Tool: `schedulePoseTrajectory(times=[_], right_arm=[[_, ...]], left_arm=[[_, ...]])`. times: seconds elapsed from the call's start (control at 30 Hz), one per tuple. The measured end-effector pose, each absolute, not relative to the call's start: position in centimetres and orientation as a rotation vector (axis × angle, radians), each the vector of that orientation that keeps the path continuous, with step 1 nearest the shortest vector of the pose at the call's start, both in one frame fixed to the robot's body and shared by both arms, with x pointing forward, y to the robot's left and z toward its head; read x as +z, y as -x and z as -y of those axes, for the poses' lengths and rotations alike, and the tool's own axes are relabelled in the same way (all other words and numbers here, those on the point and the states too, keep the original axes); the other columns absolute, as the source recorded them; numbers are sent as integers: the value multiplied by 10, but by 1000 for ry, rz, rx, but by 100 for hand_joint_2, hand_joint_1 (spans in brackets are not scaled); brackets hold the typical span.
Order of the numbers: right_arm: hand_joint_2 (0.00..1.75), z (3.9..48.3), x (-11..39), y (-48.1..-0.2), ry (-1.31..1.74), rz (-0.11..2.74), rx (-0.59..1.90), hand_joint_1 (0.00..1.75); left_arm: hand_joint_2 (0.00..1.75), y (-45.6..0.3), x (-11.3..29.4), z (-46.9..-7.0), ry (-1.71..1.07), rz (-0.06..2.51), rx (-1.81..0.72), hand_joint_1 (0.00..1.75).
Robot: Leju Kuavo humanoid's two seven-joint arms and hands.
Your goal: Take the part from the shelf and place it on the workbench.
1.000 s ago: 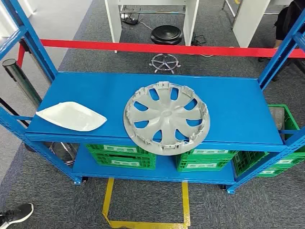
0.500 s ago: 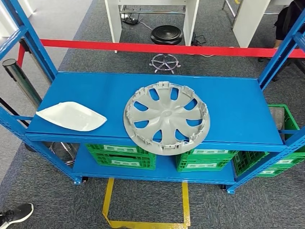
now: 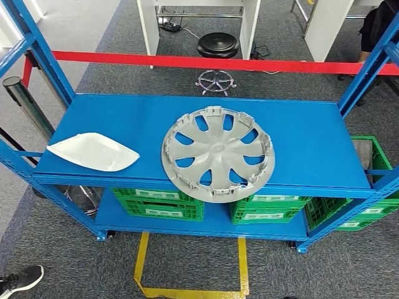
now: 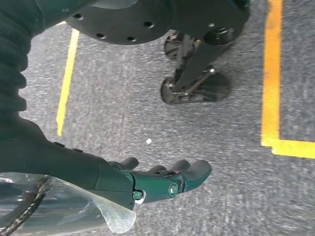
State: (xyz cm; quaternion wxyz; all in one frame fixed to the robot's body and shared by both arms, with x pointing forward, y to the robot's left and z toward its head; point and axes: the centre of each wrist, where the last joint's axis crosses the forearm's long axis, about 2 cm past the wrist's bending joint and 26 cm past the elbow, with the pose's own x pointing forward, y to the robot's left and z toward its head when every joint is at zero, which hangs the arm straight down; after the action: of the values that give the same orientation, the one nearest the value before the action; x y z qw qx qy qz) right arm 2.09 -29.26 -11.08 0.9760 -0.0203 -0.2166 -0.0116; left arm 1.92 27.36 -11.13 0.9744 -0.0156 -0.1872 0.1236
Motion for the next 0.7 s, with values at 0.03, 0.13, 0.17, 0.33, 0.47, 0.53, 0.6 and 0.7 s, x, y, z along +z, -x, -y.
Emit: schedulePoseTrajectory(times=[0.03,0.13,0.17,0.33,0.47,0.53,0.6,0.7], right_arm=[[175,292,-111,-22,42,448,-26,0],[175,290,-111,-25,49,490,-30,0],[175,288,-111,-27,50,507,-30,0],[175,277,-109,-40,57,612,-15,0],[175,269,-104,-57,74,734,-1,0],[175,267,-101,-67,85,795,13,0],[175,265,-97,-76,97,855,27,0],[175,262,-90,-92,118,956,54,0]], left_arm=[[175,-19,-111,-273,29,382,263,0],[175,-20,-112,-272,21,396,305,0],[175,-21,-112,-272,17,399,317,0],[175,-22,-112,-273,-9,408,372,0],[175,-22,-113,-276,-37,408,410,0],[175,-22,-113,-277,-47,408,424,0],[175,-22,-113,-278,-59,406,436,0],[175,-23,-113,-280,-76,406,451,0]])
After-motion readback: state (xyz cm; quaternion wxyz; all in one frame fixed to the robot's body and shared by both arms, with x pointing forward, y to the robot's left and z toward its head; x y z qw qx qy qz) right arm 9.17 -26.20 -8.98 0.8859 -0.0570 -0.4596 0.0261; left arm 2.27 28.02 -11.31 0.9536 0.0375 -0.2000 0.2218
